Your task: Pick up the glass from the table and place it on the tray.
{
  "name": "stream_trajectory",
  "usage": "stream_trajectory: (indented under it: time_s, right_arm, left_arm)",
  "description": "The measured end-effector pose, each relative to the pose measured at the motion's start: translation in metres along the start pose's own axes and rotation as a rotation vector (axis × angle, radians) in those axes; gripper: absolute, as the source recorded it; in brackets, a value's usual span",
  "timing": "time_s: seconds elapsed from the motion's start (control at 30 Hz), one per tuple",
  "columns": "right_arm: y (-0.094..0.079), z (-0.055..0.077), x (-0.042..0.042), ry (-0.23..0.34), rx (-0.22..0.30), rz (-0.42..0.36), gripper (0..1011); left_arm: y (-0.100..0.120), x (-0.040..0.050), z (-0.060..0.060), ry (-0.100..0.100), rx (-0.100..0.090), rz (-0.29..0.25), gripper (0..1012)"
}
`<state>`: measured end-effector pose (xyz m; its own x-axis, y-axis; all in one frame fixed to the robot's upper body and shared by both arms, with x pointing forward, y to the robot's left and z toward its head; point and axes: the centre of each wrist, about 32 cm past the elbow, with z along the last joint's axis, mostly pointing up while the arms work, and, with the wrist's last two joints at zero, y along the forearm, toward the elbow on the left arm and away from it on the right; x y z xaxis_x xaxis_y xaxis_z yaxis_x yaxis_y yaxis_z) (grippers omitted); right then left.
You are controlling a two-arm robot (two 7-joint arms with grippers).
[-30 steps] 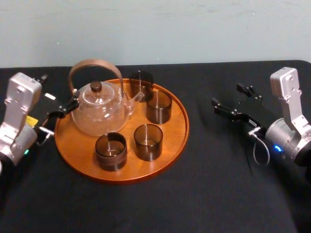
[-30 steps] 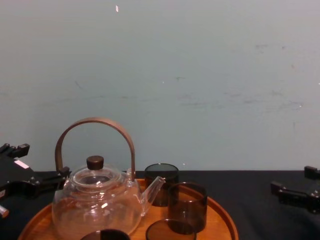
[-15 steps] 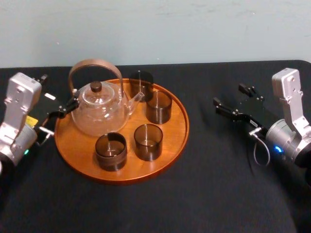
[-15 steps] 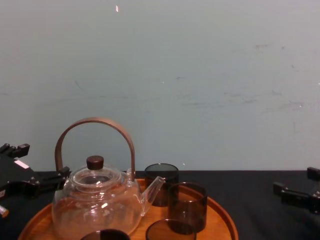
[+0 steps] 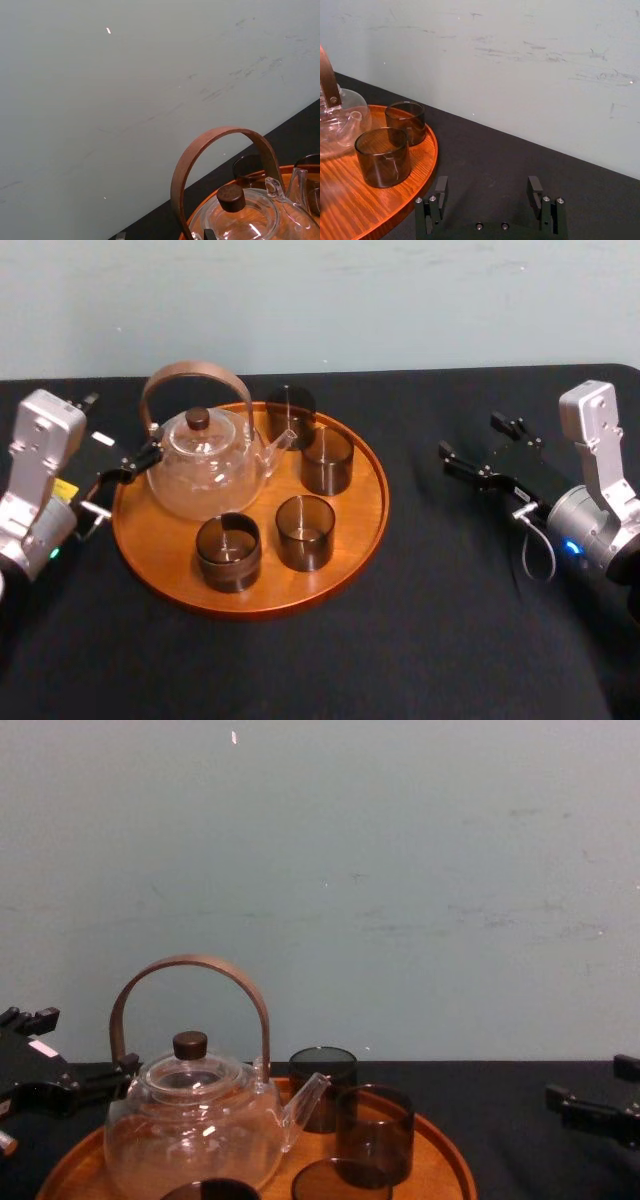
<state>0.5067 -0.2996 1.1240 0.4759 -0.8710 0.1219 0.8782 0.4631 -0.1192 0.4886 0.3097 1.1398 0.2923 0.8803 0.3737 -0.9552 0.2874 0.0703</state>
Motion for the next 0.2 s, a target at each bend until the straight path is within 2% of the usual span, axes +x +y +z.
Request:
stream_trajectory:
  time_s: [0.2]
  right_arm:
    - [0.0001, 0.0002, 0.0001, -0.001, 0.0, 0.001, 1002]
  left_arm:
    - [0.0, 0.0, 0.0, 0.0, 0.0, 0.0, 1009]
